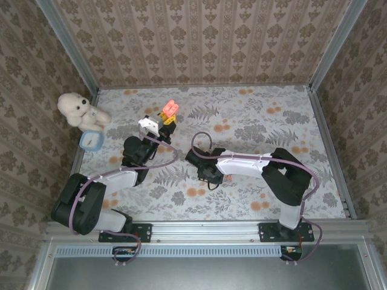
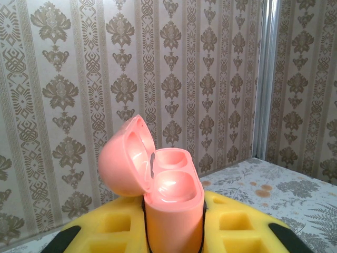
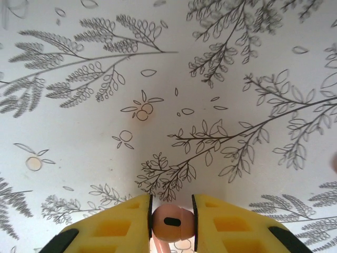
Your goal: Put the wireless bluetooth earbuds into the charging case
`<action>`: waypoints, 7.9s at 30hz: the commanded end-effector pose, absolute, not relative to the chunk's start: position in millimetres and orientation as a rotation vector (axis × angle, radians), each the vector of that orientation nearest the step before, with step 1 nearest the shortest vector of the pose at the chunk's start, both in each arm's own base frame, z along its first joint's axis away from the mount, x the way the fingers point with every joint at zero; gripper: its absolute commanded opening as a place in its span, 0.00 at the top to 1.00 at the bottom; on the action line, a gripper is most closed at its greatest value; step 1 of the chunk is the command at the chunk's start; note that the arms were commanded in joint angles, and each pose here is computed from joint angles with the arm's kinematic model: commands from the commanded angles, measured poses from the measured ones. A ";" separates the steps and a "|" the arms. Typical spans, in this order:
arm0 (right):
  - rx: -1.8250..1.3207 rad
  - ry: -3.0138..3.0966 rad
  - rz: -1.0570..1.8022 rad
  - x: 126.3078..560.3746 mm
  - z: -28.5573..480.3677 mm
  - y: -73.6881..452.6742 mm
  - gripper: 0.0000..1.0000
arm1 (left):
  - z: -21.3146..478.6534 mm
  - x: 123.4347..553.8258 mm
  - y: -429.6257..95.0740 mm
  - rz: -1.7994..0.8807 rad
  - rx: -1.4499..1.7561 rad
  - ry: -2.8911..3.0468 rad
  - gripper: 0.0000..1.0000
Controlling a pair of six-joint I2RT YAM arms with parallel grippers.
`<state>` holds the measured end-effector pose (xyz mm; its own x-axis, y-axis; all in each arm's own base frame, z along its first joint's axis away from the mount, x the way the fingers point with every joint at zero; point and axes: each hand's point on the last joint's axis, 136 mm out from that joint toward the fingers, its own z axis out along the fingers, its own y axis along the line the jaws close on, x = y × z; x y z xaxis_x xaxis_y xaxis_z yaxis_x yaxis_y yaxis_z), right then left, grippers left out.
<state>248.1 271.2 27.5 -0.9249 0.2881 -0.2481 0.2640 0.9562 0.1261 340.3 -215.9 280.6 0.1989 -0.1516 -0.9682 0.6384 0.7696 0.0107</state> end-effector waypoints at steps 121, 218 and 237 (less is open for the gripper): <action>-0.191 1.726 0.750 352.6 328.6 317.3 0.80 | 366.0 281.2 -298.8 -0.895 0.717 1.079 1.00; -0.536 2.853 0.129 256.1 43.5 218.7 0.32 | 341.2 280.4 -284.6 -0.830 0.720 1.143 1.00; -0.474 2.965 -0.046 241.6 16.0 189.5 0.41 | 340.3 280.4 -283.6 -0.831 0.713 1.148 1.00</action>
<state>251.9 200.6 19.7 -0.9326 -0.3159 -0.1747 -0.3155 0.9484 -0.0309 282.9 -289.0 329.4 0.1576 -0.1770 -0.9715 0.8591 0.5098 0.0464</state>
